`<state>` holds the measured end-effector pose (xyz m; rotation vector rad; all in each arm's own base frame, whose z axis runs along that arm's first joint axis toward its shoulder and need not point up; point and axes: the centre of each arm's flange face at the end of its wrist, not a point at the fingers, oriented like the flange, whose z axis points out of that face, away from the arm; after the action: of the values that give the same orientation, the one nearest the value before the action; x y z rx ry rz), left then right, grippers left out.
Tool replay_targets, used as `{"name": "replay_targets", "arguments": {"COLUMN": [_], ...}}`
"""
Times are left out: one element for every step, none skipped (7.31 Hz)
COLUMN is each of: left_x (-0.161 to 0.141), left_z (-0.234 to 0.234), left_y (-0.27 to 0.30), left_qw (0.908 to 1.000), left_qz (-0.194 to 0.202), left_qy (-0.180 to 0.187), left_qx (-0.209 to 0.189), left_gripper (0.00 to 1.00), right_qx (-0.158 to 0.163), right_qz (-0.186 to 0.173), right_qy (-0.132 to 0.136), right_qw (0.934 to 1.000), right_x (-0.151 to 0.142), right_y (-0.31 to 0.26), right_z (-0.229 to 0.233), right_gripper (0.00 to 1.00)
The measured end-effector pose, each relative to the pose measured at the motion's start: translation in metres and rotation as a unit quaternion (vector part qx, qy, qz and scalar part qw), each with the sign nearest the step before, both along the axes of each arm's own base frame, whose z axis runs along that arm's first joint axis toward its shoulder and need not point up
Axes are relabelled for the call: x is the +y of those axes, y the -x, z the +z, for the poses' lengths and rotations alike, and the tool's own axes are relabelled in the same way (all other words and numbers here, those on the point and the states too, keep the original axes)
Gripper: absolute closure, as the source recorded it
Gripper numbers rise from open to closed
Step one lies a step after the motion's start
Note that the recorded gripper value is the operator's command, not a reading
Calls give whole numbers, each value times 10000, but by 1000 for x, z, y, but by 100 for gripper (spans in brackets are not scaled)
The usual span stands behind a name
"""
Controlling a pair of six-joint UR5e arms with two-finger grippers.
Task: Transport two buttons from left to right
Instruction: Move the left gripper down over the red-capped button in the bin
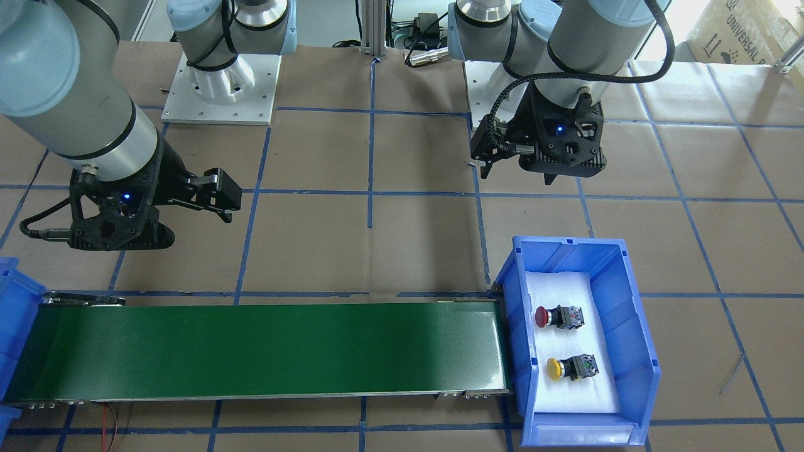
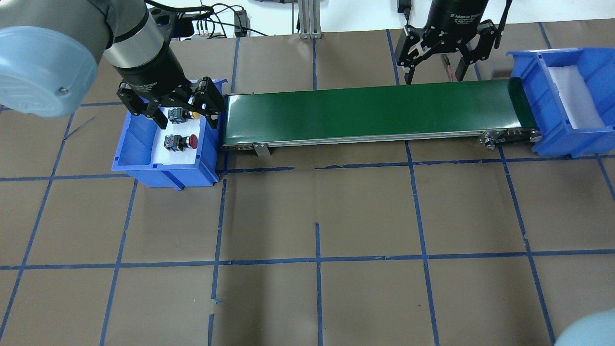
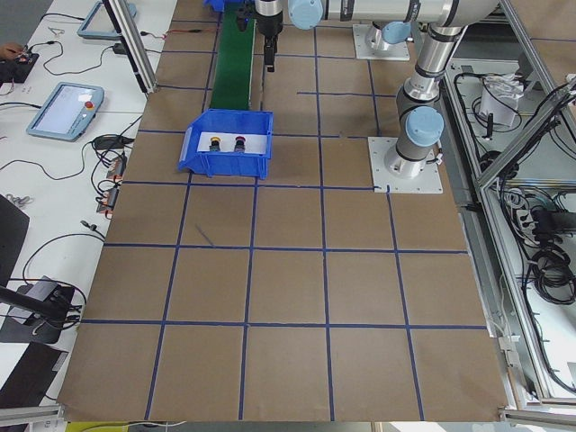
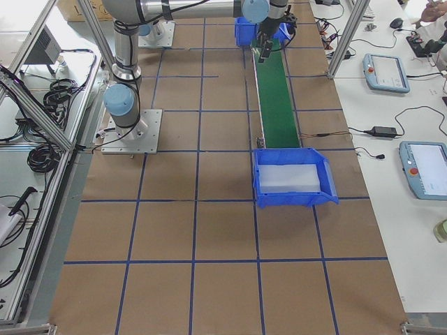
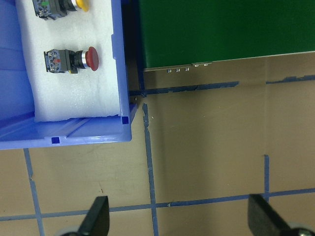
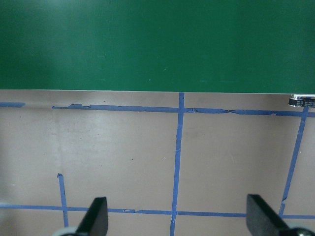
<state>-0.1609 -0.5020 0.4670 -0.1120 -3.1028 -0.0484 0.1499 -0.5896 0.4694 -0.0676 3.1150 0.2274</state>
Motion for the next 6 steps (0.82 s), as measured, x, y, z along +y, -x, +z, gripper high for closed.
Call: {"name": "replay_targets", "arguments": {"left_x": [0, 1, 0, 0, -5, -13], "left_z": [0, 0, 0, 1, 3, 7], "left_y": [0, 0, -1, -4, -15, -38], "left_qw": [10000, 10000, 10000, 10000, 9999, 9995], "left_qz": [-8, -13, -10, 10, 102, 301], "left_qy": [-1, 2, 5, 17, 42, 95], "left_qx": [1, 4, 5, 11, 21, 31], "left_gripper": [0, 0, 0, 0, 0, 0], "right_qx": [-1, 16, 30, 34, 35, 32], "right_qz": [-18, -46, -60, -66, -71, -72], "right_qy": [-12, 20, 68, 89, 98, 103], "right_qw": [10000, 10000, 10000, 9999, 9999, 9999], "right_x": [8, 18, 22, 24, 24, 24], "right_y": [0, -1, 0, -1, -1, -1], "right_z": [-3, -7, -10, -11, -12, -12], "right_gripper": [0, 0, 0, 0, 0, 0]}}
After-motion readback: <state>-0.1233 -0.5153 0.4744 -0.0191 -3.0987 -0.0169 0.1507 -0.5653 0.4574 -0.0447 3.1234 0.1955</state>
